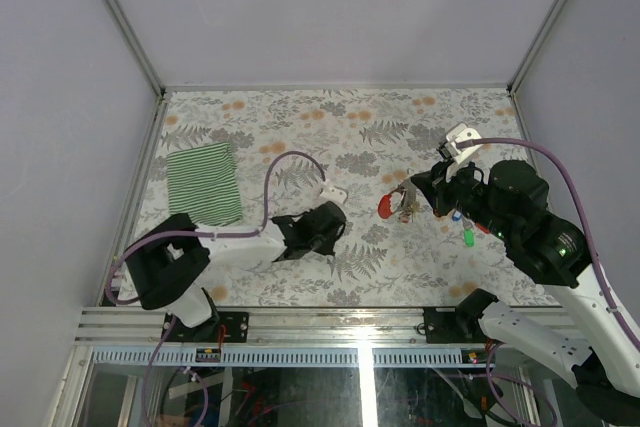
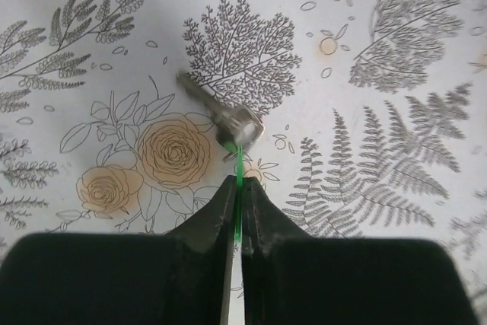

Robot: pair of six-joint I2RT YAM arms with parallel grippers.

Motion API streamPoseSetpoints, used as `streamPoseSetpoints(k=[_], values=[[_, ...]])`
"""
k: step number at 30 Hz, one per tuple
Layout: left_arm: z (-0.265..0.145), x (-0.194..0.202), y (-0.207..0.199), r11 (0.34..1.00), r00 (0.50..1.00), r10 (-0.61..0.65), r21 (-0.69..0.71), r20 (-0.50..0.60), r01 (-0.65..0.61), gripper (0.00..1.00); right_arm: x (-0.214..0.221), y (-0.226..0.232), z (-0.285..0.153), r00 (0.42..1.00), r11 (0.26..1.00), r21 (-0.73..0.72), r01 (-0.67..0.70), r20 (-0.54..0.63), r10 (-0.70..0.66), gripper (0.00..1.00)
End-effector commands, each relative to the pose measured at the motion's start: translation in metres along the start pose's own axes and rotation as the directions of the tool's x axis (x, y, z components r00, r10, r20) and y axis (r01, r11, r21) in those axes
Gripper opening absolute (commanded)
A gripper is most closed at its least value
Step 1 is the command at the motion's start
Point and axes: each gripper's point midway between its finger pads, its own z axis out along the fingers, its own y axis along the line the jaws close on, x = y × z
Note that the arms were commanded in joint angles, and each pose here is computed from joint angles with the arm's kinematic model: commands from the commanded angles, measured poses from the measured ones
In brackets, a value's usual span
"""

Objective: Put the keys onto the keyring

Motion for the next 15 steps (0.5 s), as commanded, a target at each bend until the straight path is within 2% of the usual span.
streamPoseSetpoints(k=[1,5,9,11,15], values=[[-0.013,-0.027,-0.025,0.953,0.997,-0.054,0.302,0.061,0.033,0.07,-0.021,0.001,-0.001,0.997,1.0,-0.006,-0.013,0.081,0.014,0.0],[-0.016,-0.024,-0.016,0.93,0.996,-0.085,0.361,0.034,0.067,0.13,-0.019,0.001,0.0,0.997,1.0,-0.007,-0.014,0.077,0.014,0.0],[-0.015,-0.019,0.001,0.934,0.992,-0.121,0.342,0.023,0.106,0.15,-0.018,0.001,0.001,0.997,1.0,-0.008,-0.013,0.078,0.013,0.0],[-0.016,-0.019,0.01,0.938,0.991,-0.134,0.326,0.026,0.118,0.21,-0.018,0.002,0.001,0.997,1.0,-0.011,-0.014,0.077,0.014,0.0],[-0.018,-0.02,0.03,0.959,0.988,-0.145,0.252,0.047,0.129,0.24,-0.017,0.002,0.002,0.997,1.0,-0.014,-0.01,0.076,0.011,0.0]])
